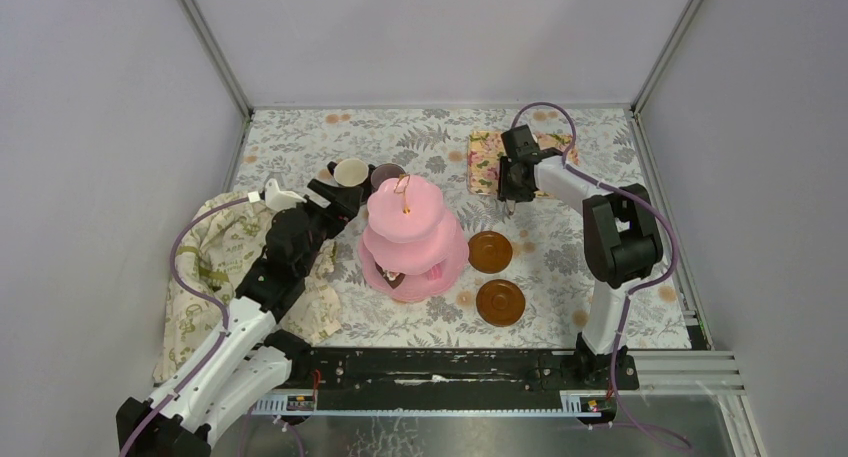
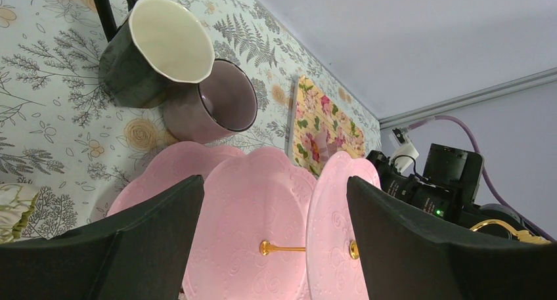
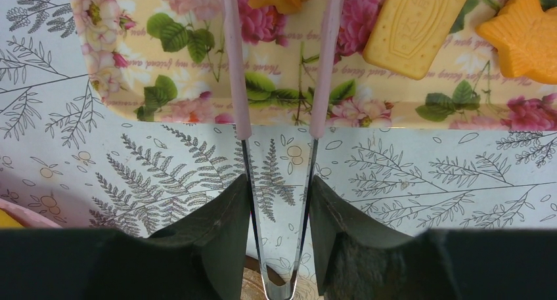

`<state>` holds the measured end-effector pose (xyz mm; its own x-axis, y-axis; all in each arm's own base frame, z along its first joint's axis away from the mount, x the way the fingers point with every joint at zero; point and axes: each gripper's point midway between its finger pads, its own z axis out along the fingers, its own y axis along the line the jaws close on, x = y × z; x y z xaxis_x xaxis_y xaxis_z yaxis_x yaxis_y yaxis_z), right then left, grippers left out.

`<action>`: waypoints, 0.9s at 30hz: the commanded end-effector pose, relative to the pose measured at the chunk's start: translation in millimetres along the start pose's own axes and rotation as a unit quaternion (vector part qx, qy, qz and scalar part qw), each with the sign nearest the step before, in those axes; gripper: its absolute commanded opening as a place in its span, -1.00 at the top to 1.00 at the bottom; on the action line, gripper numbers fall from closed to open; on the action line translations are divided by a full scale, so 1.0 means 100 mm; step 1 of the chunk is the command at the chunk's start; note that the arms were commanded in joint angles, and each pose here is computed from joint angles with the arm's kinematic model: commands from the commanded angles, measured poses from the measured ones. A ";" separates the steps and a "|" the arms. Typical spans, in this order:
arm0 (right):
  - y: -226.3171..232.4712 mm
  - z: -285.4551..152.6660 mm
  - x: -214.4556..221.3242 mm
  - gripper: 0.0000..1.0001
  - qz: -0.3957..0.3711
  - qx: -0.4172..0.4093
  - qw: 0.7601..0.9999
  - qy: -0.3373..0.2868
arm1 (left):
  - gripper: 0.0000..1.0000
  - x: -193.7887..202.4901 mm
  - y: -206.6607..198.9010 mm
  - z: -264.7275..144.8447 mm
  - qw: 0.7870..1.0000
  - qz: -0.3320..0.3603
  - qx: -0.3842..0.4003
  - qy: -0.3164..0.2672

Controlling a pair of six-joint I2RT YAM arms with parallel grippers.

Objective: Serve the afternoon tea
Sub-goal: Pick up the desert from the tray.

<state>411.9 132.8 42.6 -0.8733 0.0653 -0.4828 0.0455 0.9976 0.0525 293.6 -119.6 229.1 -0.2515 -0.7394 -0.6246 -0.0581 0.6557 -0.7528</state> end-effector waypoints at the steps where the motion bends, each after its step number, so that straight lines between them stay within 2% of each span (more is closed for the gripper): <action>1: 0.01 -0.02 -0.15 0.14 0.001 -0.008 1.000 -0.014 | -0.75 -0.04 -0.10 0.01 1.000 -0.010 0.023 -0.010; 19: 0.04 0.09 -0.09 0.17 -0.002 -0.016 1.000 0.016 | -0.75 -0.04 -0.10 0.00 1.000 -0.010 0.023 -0.010; 27: 0.02 0.06 -0.07 0.39 -0.004 -0.012 1.000 0.020 | -0.75 -0.04 -0.10 0.00 1.000 -0.011 0.024 -0.009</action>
<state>413.6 132.0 26.6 -0.8991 0.0625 -0.4333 0.0411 0.9974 0.0587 293.9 -119.8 229.1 -0.2500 -0.7403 -0.6241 -0.0563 0.6545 -0.7539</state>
